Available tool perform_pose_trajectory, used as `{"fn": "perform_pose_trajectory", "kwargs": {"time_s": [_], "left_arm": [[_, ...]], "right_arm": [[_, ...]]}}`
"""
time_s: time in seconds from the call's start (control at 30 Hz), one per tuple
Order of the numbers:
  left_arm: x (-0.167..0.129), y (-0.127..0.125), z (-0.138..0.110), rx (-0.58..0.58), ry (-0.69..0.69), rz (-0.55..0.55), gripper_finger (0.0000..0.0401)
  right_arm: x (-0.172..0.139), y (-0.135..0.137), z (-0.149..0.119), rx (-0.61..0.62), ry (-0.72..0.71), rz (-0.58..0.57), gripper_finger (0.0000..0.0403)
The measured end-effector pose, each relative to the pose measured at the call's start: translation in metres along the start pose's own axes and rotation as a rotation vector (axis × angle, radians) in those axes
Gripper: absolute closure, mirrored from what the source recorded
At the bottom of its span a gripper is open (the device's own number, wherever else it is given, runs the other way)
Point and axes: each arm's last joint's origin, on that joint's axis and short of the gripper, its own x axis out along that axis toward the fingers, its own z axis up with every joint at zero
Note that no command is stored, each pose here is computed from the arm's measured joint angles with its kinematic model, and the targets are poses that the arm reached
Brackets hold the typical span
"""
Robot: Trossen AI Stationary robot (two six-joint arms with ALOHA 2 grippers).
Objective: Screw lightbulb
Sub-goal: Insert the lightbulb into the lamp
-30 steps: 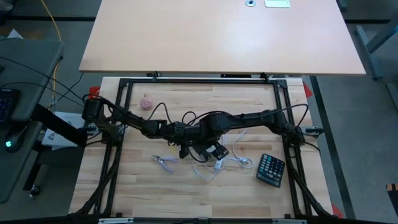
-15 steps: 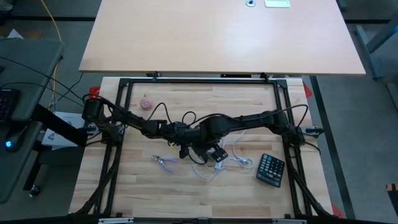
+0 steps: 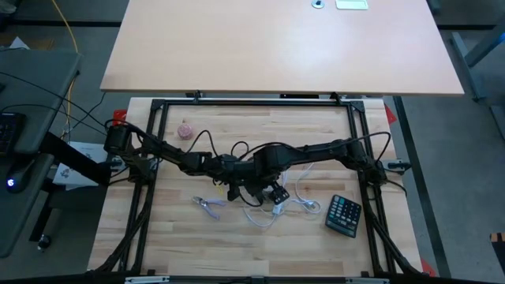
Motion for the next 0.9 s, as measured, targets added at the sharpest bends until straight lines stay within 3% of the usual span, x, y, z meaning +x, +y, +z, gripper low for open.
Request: {"fn": "perform_pose_trajectory", "kwargs": {"time_s": [0.2, 0.9], "left_arm": [[0.0, 0.0, 0.0, 0.001, 0.0, 0.0, 0.0401], [0.0, 0.0, 0.0001, 0.001, -0.001, 0.0, 0.0401]], "right_arm": [[0.0006, -0.0015, -0.0019, 0.012, 0.027, -0.023, 0.0054], [0.0008, 0.001, -0.0001, 0.072, 0.017, -0.012, 0.0131]]}}
